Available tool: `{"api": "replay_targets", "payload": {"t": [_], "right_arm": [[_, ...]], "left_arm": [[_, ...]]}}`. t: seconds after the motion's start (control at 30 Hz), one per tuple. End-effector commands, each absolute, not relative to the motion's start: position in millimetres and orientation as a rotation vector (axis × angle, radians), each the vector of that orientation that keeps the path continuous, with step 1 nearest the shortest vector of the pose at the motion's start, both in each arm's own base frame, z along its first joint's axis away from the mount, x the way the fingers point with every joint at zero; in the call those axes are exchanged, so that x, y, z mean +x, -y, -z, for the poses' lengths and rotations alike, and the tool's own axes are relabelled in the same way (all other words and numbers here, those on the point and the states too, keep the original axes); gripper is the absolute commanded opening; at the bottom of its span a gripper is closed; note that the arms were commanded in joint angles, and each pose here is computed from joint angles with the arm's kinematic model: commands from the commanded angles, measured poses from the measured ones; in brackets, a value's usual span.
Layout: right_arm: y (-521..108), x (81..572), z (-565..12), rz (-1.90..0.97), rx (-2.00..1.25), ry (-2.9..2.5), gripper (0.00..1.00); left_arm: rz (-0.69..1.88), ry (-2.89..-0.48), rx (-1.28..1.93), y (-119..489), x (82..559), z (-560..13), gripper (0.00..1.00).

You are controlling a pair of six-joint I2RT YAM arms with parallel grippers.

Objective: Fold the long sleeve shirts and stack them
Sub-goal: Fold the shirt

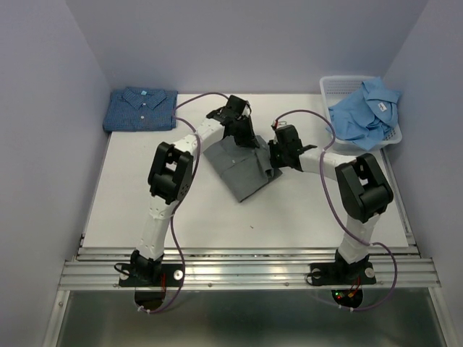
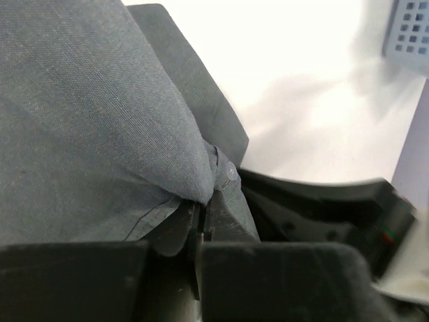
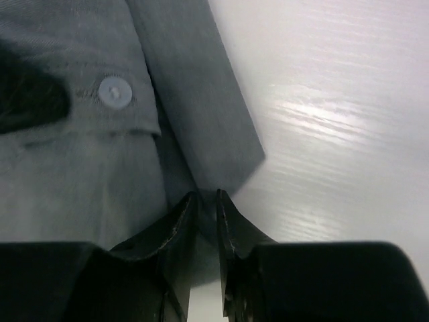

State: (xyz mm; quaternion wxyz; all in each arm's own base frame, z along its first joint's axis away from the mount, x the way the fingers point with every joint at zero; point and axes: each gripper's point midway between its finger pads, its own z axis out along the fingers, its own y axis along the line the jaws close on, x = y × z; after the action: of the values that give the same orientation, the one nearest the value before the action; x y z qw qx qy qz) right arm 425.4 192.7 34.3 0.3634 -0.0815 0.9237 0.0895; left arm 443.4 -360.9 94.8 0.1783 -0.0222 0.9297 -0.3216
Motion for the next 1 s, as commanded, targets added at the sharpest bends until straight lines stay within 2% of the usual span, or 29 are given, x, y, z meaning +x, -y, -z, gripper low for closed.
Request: {"api": "replay_targets", "payload": {"t": [0.0, 0.03, 0.07, 0.1, 0.13, 0.2, 0.23, 0.27, 0.3, 0.33, 0.37, 0.43, 0.47, 0.5, 0.57, 0.6, 0.73, 0.83, 0.97], "right_arm": [[-166.8, 428.6, -86.7, -0.150, -0.058, -2.309, 0.26], [-159.7, 430.9, -114.2, -0.127, -0.018, -2.250, 0.28], [-156.1, 430.9, -127.9, -0.121, 0.011, -2.222, 0.31], [-151.3, 428.9, -139.9, -0.106, 0.029, -2.202, 0.35], [-150.5, 427.0, -165.3, -0.130, 0.040, -2.152, 0.40], [-152.0, 421.1, -186.4, -0.168, 0.034, -2.121, 0.60], [-158.2, 414.4, -203.2, -0.230, 0.006, -2.097, 0.73], [-164.0, 409.6, -209.5, -0.277, -0.017, -2.093, 0.73], [-179.7, 399.9, -213.4, -0.378, -0.104, -2.098, 0.91], [-187.2, 393.4, -216.0, -0.431, -0.147, -2.098, 1.00], [-197.2, 384.7, -218.8, -0.504, -0.198, -2.099, 1.00], [-226.4, 361.3, -215.4, -0.719, -0.335, -2.116, 1.00], [-236.8, 353.0, -212.9, -0.800, -0.385, -2.122, 1.00], [-246.8, 345.4, -210.5, -0.885, -0.420, -2.127, 1.00], [-270.3, 330.3, -200.7, -1.095, -0.509, -2.127, 1.00], [-280.7, 328.2, -190.8, -1.161, -0.517, -2.141, 1.00], [-280.4, 350.3, -165.3, -1.096, -0.425, -2.191, 1.00], [-264.6, 394.8, -141.4, -0.873, -0.204, -2.253, 1.00], [-252.5, 411.5, -108.5, -0.819, -0.112, -2.324, 1.00]], "left_arm": [[0.935, -2.490, -0.112, 374.6, 472.0, -121.9, 0.16], [0.917, -2.449, -0.135, 373.7, 480.9, -124.4, 0.39], [0.931, -2.439, -0.137, 374.2, 480.1, -126.9, 0.69], [0.952, -2.422, -0.144, 375.9, 482.3, -133.1, 0.74], [0.976, -2.396, -0.128, 377.3, 482.8, -145.4, 0.85], [0.992, -2.355, -0.110, 378.7, 484.0, -164.0, 0.97], [1.006, -2.313, -0.083, 378.8, 482.6, -185.5, 0.99], [1.016, -2.294, -0.068, 378.4, 480.8, -196.4, 0.99], [1.008, -2.272, -0.040, 375.7, 480.0, -205.5, 0.99], [1.009, -2.256, -0.026, 373.5, 476.9, -216.0, 0.99], [1.011, -2.213, -0.017, 367.3, 471.7, -240.5, 0.99], [0.933, -2.215, -0.050, 348.1, 466.6, -237.9, 0.99], [0.925, -2.175, -0.044, 337.5, 458.7, -256.9, 0.99], [0.889, -2.230, -0.065, 325.3, 450.0, -231.8, 0.99], [0.870, -2.217, -0.108, 299.4, 444.6, -233.4, 0.99], [0.843, -2.270, -0.134, 287.7, 437.5, -206.0, 0.99], [0.860, -2.309, -0.175, 265.4, 431.1, -174.9, 0.99], [0.858, -2.350, -0.178, 266.9, 441.9, -142.4, 0.99], [0.843, -2.431, -0.211, 260.7, 450.5, -109.7, 0.99]]}}
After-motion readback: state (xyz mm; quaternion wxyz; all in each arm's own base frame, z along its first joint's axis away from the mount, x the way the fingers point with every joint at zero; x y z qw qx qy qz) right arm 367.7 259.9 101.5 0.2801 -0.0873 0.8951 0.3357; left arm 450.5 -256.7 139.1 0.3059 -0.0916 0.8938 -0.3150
